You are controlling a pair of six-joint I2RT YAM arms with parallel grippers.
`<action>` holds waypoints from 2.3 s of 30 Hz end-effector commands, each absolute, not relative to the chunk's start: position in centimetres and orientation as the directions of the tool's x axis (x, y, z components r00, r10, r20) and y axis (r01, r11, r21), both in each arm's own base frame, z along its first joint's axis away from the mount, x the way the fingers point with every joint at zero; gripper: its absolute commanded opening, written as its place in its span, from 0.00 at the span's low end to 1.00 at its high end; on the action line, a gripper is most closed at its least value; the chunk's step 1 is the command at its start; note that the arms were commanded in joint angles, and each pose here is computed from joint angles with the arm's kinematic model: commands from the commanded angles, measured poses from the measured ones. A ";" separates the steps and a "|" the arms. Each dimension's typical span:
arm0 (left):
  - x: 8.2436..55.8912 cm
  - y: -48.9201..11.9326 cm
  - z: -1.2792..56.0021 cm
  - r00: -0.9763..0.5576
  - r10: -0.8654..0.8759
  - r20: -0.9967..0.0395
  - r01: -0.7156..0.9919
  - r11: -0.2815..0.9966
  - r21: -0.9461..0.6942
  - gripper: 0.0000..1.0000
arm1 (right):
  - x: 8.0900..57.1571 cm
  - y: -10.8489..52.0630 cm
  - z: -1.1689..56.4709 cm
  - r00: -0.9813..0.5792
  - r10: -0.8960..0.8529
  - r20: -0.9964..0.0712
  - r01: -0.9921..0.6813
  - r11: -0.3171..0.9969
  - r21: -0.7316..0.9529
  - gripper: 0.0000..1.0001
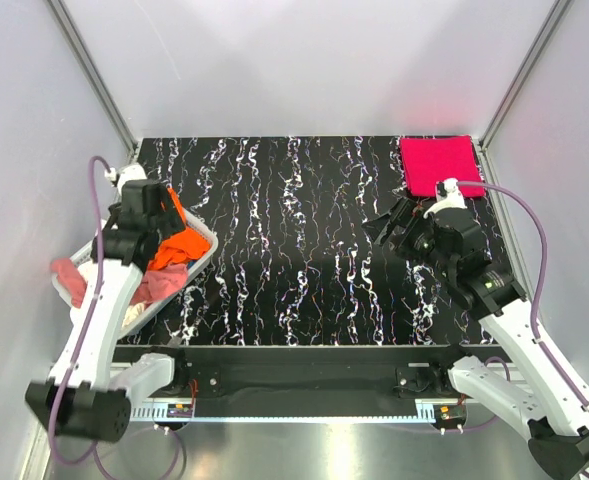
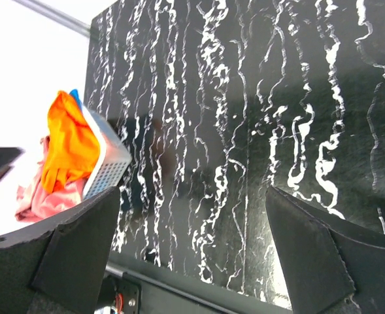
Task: Fold and stack the t-shirts
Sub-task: Grab the tshirt from the pile, then move the tshirt to the center of the board
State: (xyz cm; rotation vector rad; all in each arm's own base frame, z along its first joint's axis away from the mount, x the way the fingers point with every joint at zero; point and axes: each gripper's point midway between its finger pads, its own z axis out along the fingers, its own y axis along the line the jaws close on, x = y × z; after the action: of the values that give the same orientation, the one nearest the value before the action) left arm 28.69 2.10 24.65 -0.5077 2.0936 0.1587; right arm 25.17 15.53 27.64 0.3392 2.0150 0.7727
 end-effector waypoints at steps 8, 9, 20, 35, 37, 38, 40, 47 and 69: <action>29.9 0.3 21.6 -0.635 -0.286 -0.718 -0.288 0.950 -0.123 0.71 | 24.0 16.8 28.6 -0.556 0.512 -0.655 -0.150 0.713 0.685 1.00; 30.3 0.4 21.0 -0.647 -0.285 -0.707 -0.297 0.948 -0.111 0.71 | 24.0 16.8 28.7 -0.552 0.510 -0.659 -0.152 0.716 0.682 1.00; 34.5 1.1 16.5 -0.748 -0.287 -0.598 -0.345 0.938 -0.018 0.24 | 22.9 15.8 30.7 -0.492 0.527 -0.692 -0.199 0.706 0.679 1.00; 35.6 -2.0 54.9 0.008 -0.246 -0.969 -0.006 0.969 -0.246 0.00 | 23.1 15.3 31.1 -0.466 0.590 -0.660 -0.157 0.679 0.718 1.00; 34.4 -4.2 58.7 0.086 -0.319 -0.944 0.136 0.942 -0.306 0.00 | 23.2 15.3 31.3 -0.463 0.590 -0.661 -0.157 0.680 0.716 1.00; 32.9 -6.3 61.0 0.114 -0.349 -0.930 0.269 0.912 -0.310 0.00 | 23.4 15.3 31.3 -0.465 0.590 -0.660 -0.152 0.681 0.716 0.99; 30.0 -9.4 65.3 0.176 -0.441 -0.880 0.492 0.814 -0.309 0.00 | 23.6 15.3 31.4 -0.458 0.596 -0.660 -0.145 0.682 0.716 1.00; 23.4 -13.3 73.2 0.221 -0.666 -0.713 0.838 0.503 -0.210 0.00 | 23.9 15.0 31.7 -0.443 0.606 -0.660 -0.132 0.684 0.717 1.00; 26.3 -25.7 20.1 -0.759 -0.030 -0.650 0.471 0.663 -0.581 0.49 | 25.2 11.8 20.4 -0.511 0.566 -0.647 0.194 0.809 0.555 0.96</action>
State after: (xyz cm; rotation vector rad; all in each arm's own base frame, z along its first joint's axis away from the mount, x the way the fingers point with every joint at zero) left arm 26.95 -27.03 17.38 0.2110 2.3518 -1.1666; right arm 25.06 12.56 22.62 0.5505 2.0451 0.6229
